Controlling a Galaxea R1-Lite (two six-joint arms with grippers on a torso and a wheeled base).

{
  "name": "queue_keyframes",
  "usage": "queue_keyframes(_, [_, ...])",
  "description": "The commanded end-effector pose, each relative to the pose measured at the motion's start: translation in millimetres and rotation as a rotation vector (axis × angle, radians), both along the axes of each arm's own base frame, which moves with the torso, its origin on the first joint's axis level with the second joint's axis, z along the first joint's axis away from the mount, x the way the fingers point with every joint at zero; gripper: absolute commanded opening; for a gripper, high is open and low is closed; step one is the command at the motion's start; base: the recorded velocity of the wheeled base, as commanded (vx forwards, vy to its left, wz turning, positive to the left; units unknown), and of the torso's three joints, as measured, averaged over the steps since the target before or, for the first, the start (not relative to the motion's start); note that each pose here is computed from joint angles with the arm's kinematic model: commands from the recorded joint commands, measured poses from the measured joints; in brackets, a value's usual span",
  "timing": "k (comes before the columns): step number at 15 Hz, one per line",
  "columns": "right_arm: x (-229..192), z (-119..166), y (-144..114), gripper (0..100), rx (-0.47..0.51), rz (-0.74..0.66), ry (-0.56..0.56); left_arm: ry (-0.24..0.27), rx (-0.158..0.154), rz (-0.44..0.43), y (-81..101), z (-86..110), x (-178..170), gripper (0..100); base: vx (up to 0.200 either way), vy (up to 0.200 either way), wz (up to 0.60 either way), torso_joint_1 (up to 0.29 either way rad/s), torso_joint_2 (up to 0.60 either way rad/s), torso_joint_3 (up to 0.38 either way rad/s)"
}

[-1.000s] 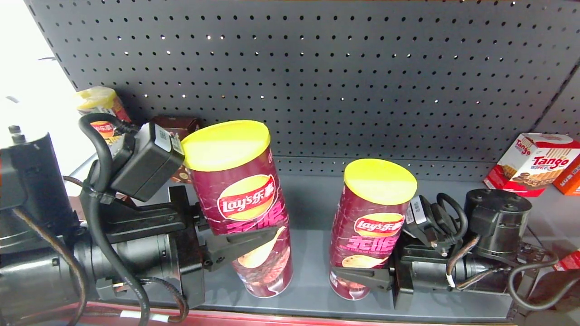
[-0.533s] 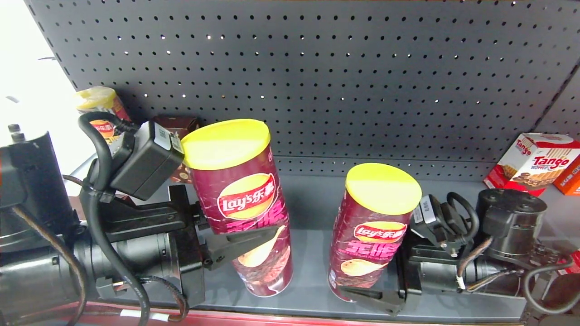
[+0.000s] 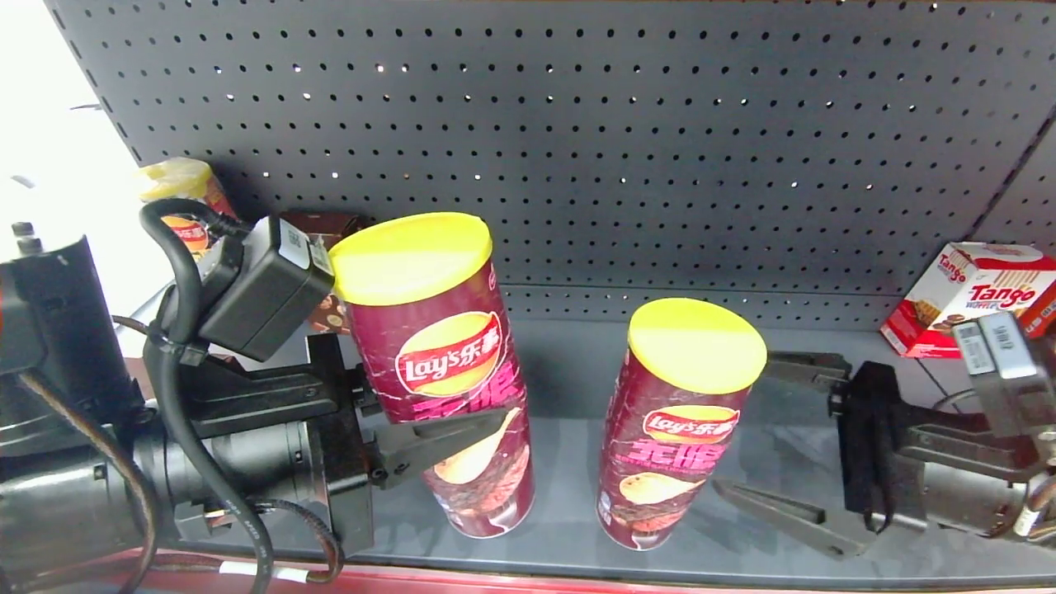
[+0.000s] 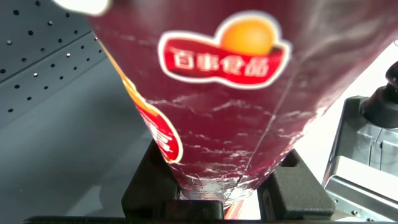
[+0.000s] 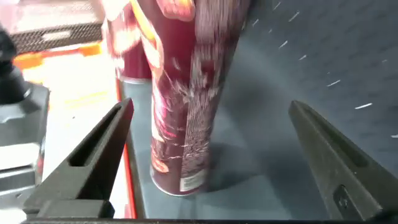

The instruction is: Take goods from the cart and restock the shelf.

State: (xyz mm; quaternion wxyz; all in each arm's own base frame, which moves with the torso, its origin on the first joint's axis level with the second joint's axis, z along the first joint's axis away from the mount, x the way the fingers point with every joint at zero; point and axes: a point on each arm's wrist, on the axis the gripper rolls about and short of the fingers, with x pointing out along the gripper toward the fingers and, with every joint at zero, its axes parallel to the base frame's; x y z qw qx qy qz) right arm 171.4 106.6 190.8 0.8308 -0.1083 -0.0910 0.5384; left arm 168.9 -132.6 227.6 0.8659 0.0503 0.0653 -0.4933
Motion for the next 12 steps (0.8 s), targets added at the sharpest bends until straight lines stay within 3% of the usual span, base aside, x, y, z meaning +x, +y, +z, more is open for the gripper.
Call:
queue_keyframes(1, [-28.2,27.9,-29.6,100,0.06,-0.081,-0.125,-0.001,-0.001,0.0,0.1,0.3,-0.1,0,0.0,0.0,0.0,0.0,0.0,0.0])
queue_keyframes(2, [-57.0,36.3,-56.9,100,0.073,-0.261,-0.142,-0.001,-0.001,0.0,0.1,0.3,-0.1,0,0.0,0.0,0.0,0.0,0.0,0.0])
queue_keyframes(6, [-135.1,15.3,-90.9,100,0.136,-0.652,-0.101,-0.011,-0.006,0.0,0.8,2.7,-1.0,0,0.0,0.0,0.0,0.0,0.0,0.0])
queue_keyframes(10, [-201.4,-40.8,-115.7,100,0.147,-0.867,0.003,-0.034,-0.021,-0.002,6.1,7.3,-8.5,0,0.0,0.0,0.0,0.0,0.0,0.0])
queue_keyframes(12, [-213.6,-63.3,-121.7,100,0.163,-0.927,0.042,-0.037,-0.024,-0.003,8.3,7.7,-11.5,0,0.0,0.0,0.0,0.0,0.0,0.0])
